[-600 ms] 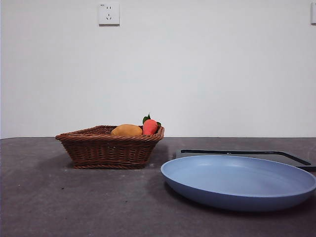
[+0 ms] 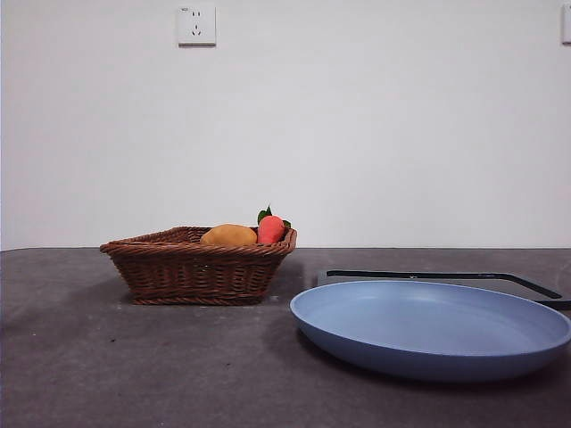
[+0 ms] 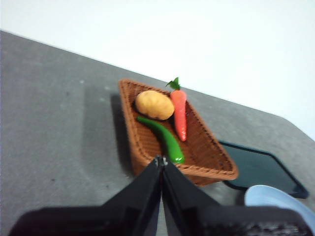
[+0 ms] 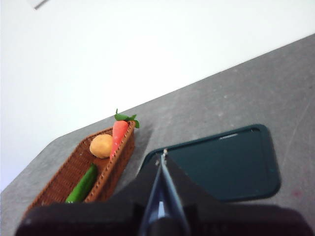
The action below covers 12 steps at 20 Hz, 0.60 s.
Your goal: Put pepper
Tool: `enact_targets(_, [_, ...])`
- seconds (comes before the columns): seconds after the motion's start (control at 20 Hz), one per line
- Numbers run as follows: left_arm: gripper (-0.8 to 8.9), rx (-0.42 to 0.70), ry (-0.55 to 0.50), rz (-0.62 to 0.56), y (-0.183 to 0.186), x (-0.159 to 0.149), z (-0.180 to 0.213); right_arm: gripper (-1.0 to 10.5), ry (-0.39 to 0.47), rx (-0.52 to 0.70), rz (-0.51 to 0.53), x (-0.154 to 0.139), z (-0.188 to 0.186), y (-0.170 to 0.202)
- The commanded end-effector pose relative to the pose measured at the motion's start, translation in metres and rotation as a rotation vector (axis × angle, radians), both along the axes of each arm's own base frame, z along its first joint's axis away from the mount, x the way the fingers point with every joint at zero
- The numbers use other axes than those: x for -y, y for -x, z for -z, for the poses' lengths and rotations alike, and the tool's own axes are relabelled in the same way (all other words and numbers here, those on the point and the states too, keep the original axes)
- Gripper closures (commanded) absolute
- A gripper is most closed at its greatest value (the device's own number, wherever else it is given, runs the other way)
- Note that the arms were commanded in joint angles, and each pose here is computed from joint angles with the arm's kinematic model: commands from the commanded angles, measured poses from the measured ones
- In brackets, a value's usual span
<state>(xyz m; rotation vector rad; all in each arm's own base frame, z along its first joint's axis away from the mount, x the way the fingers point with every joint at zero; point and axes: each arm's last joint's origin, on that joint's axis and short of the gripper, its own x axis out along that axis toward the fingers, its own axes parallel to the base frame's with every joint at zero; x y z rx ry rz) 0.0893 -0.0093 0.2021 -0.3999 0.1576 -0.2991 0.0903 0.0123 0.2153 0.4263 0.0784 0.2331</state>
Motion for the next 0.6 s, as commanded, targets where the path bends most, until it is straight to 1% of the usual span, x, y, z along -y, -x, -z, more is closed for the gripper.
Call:
enact_targets(0.05, [8.07,-0.027,0.004,0.037,-0.001,0.001,-0.017,9.4,-0.003,-0.019,-0.005,-0.001,-0.019,-0.003])
enact_targets(0.3, [8.07,-0.074,-0.052,0.161,-0.01,0.004,-0.048,9.4,0.083,-0.118,-0.11,-0.004,-0.051,-0.012])
enact_targets(0.6, [8.07,-0.181,-0.126,0.343,-0.025,0.008,-0.076,9.4,0.228,-0.279,-0.289,-0.009,-0.087,-0.023])
